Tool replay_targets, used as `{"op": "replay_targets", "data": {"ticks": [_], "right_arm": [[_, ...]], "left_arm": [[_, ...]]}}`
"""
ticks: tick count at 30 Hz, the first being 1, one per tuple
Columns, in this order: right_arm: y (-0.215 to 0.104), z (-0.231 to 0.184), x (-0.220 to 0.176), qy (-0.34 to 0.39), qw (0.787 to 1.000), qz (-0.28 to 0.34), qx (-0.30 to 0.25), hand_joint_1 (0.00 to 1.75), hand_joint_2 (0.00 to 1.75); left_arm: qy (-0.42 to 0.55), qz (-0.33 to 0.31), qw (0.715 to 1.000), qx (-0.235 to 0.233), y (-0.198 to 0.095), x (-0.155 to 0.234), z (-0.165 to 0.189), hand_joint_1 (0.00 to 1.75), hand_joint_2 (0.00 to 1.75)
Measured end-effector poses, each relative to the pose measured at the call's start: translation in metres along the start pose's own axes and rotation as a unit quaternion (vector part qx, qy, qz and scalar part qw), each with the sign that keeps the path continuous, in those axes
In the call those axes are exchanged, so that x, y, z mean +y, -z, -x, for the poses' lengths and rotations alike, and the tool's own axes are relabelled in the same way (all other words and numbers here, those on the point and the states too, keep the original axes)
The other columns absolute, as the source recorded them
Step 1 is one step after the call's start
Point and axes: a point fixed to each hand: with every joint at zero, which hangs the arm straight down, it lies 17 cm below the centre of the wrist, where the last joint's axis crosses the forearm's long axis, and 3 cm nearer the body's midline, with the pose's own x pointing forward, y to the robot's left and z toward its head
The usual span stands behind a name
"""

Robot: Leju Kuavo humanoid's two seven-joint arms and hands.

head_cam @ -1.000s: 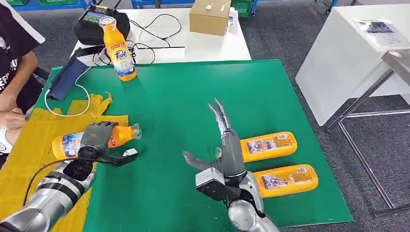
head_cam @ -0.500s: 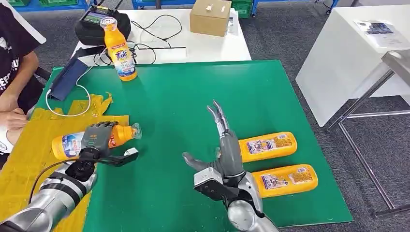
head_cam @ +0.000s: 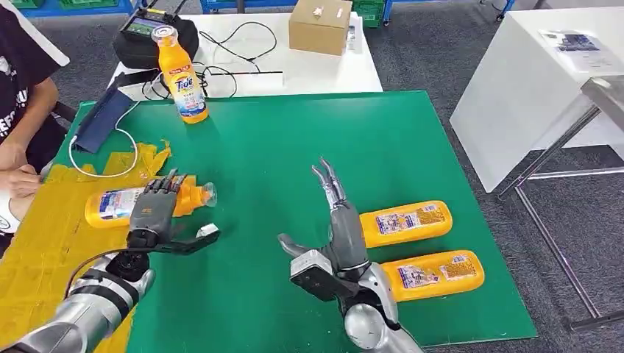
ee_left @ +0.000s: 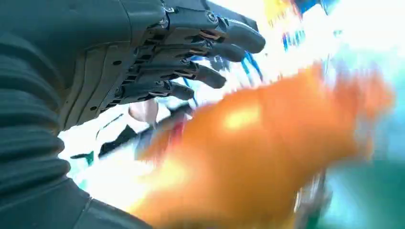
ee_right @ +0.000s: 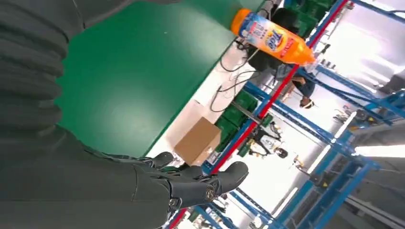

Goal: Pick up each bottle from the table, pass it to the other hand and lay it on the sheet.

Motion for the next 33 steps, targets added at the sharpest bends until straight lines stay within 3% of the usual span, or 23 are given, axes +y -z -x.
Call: {"op": "replay_targets", "data": {"ticks": [4,8,11,16,22,33], "right_arm": [[-0.002,0.008,0.0,-0.004,1.0,-0.001,0.01,0.0,1.75],[-0.004,0.019,-0.002,-0.017,1.0,0.0,0.024,0.0,1.75],[-0.007,0.026,-0.001,-0.067,0.997,-0.011,0.02,0.0,1.75],[-0.025,0.061,-0.001,-0.159,0.984,-0.076,0.031,0.0,1.75],[-0.051,0.109,-0.019,-0.23,0.961,-0.148,0.038,0.0,1.75],[-0.077,0.18,-0.068,-0.282,0.935,-0.197,0.088,0.0,1.75]], "left_arm": [[-0.02,-0.077,0.996,0.034,-0.001,0.032,0.003,0.0,1.75],[-0.055,-0.102,0.993,-0.001,-0.001,0.049,-0.019,0.0,1.75],[-0.157,-0.11,0.981,-0.026,-0.004,0.061,-0.034,0.0,1.75],[-0.402,-0.126,0.906,-0.035,-0.02,0.091,-0.044,0.0,1.75],[-0.574,-0.133,0.807,-0.042,-0.04,0.117,-0.042,0.0,1.75],[-0.68,-0.141,0.714,-0.084,-0.066,0.142,-0.049,0.0,1.75]]}}
